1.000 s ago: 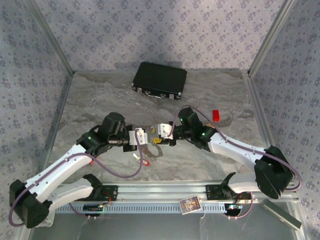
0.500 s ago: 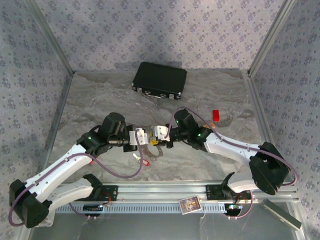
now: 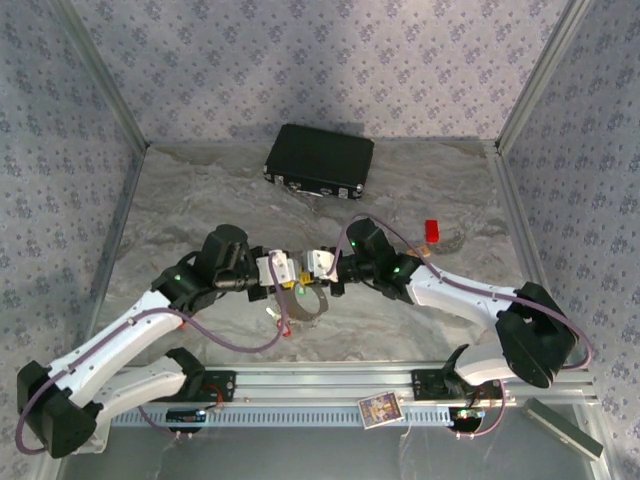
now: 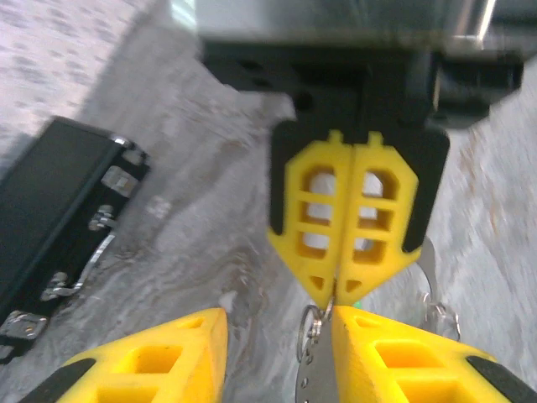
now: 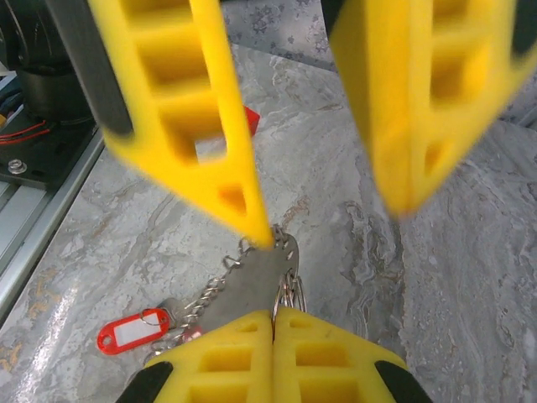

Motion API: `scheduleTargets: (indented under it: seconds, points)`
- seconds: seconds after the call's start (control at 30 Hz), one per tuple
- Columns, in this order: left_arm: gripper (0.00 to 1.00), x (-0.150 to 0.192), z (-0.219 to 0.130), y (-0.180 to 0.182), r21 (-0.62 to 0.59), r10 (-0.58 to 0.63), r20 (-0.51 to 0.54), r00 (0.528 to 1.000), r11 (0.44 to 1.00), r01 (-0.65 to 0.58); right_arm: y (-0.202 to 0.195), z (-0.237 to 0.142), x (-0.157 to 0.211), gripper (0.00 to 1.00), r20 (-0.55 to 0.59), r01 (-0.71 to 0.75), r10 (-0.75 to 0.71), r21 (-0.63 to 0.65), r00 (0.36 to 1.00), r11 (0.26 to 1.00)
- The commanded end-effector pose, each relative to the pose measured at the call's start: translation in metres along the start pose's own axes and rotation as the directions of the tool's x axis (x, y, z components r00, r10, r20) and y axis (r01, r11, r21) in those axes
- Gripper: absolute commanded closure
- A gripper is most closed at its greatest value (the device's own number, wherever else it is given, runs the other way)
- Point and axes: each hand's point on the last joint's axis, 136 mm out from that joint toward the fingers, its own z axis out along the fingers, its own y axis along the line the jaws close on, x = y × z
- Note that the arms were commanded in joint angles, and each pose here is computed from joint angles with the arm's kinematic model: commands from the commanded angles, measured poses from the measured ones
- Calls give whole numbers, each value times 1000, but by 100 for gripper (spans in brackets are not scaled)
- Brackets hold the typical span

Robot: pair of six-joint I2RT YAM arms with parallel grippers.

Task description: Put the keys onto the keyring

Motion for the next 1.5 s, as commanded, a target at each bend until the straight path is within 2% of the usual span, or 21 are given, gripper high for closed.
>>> scheduleTargets:
  seconds: [0.0, 0.1, 0.23, 0.27, 0.33, 0.37, 0.57, 0.73, 1.03, 1.33, 1.47]
  points:
    - [63, -17, -21, 17, -125, -133, 136, 982, 981, 150, -16, -11, -23, 100, 32, -3, 2, 37, 999, 999]
    - [66, -14, -29, 12, -130, -210, 192, 959, 963, 237, -19, -15, -25, 100, 13, -28, 28, 45, 1000, 999]
    - [72, -5, -20, 1, -84, -266, 212, 940, 954, 289, -19, -18, -23, 100, -19, -80, 81, 32, 997, 996]
    - [75, -4, -15, -1, -68, -273, 220, 937, 954, 294, -18, -19, -22, 100, -26, -83, 83, 28, 996, 996]
    - [90, -3, -7, -6, -40, -274, 228, 934, 956, 290, -17, -21, -22, 100, -33, -82, 83, 28, 996, 996]
    - [93, -1, -2, -8, -27, -271, 229, 935, 958, 284, -16, -22, -23, 100, -34, -76, 77, 27, 996, 997]
    - [89, 0, 20, -11, -2, -215, 258, 942, 975, 223, -10, -26, -22, 100, -68, -57, 57, -1, 996, 998]
    - [85, 6, 35, -16, 30, -177, 220, 959, 984, 174, -7, -29, -23, 100, -78, -43, 42, -10, 996, 999]
    - [75, 6, 40, -26, 82, -146, 217, 965, 988, 131, -6, -29, -22, 100, -100, -21, 20, -8, 995, 1000]
    - [75, 2, 43, -24, 85, -141, 234, 962, 989, 124, -4, -28, -22, 100, -128, -27, 23, -28, 991, 999]
    - [75, 6, 42, -21, 62, -129, 204, 971, 991, 118, -13, -31, -16, 100, -205, -84, 84, 7, 975, 996]
